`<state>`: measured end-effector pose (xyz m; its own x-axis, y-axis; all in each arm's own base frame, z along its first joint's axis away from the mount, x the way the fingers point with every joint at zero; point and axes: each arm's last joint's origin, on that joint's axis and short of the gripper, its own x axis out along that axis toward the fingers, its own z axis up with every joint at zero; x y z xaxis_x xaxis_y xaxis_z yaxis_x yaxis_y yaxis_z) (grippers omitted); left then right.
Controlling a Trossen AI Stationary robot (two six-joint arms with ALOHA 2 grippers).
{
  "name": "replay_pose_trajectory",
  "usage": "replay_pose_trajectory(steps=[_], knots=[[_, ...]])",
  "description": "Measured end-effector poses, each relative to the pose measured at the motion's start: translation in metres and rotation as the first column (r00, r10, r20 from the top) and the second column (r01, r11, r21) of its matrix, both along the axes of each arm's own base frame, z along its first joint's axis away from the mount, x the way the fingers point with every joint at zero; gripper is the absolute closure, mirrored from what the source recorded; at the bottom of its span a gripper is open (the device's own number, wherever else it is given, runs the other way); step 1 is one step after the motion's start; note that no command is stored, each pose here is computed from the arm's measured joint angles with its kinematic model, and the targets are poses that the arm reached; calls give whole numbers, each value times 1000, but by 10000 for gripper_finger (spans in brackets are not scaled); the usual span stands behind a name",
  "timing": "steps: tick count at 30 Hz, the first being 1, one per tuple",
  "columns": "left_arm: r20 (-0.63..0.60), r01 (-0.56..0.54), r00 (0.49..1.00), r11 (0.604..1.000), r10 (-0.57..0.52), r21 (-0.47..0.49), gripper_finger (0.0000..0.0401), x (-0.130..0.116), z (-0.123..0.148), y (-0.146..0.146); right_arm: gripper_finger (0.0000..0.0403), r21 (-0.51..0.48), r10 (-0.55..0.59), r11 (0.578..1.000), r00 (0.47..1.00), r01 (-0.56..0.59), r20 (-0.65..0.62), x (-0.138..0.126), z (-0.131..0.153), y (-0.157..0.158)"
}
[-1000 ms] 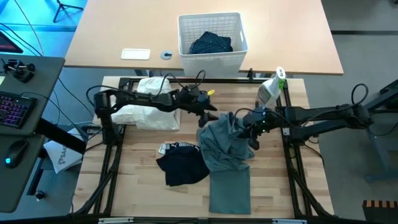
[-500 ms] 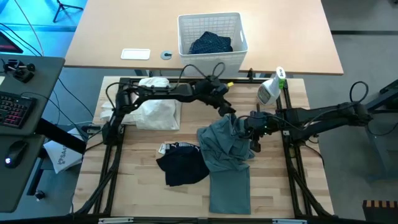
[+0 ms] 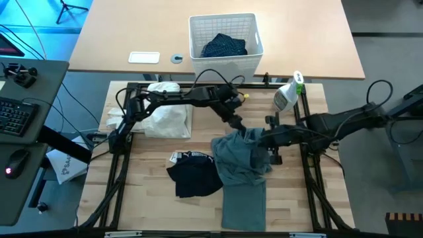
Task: Fold Laundry from Bin
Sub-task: Fold the green pants
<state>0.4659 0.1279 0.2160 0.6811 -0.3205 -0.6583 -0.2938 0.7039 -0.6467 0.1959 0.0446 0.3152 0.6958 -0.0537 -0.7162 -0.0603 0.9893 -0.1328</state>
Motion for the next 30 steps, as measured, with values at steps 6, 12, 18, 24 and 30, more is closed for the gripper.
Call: replay_pose_trajectory(steps=[6,12,18,24,30], knots=[[1,14,1000,996,-14,-90,117,0,1,-3,387,-97,64,993,995,-71,-70,17,-2,11],[-33,95,995,991,-99,-95,117,10,-19,-31,387,-180,63,981,995,-76,-74,19,10,10],[-86,122,988,986,-132,-109,130,9,-30,-39,387,-247,54,967,997,-67,-58,13,28,14],[-70,186,979,979,-192,-88,204,8,-31,-40,387,-293,44,955,999,-42,1,10,47,18],[-11,247,968,953,-252,-175,375,4,-18,-33,387,-324,-5,946,1000,7,8,3,53,14]])
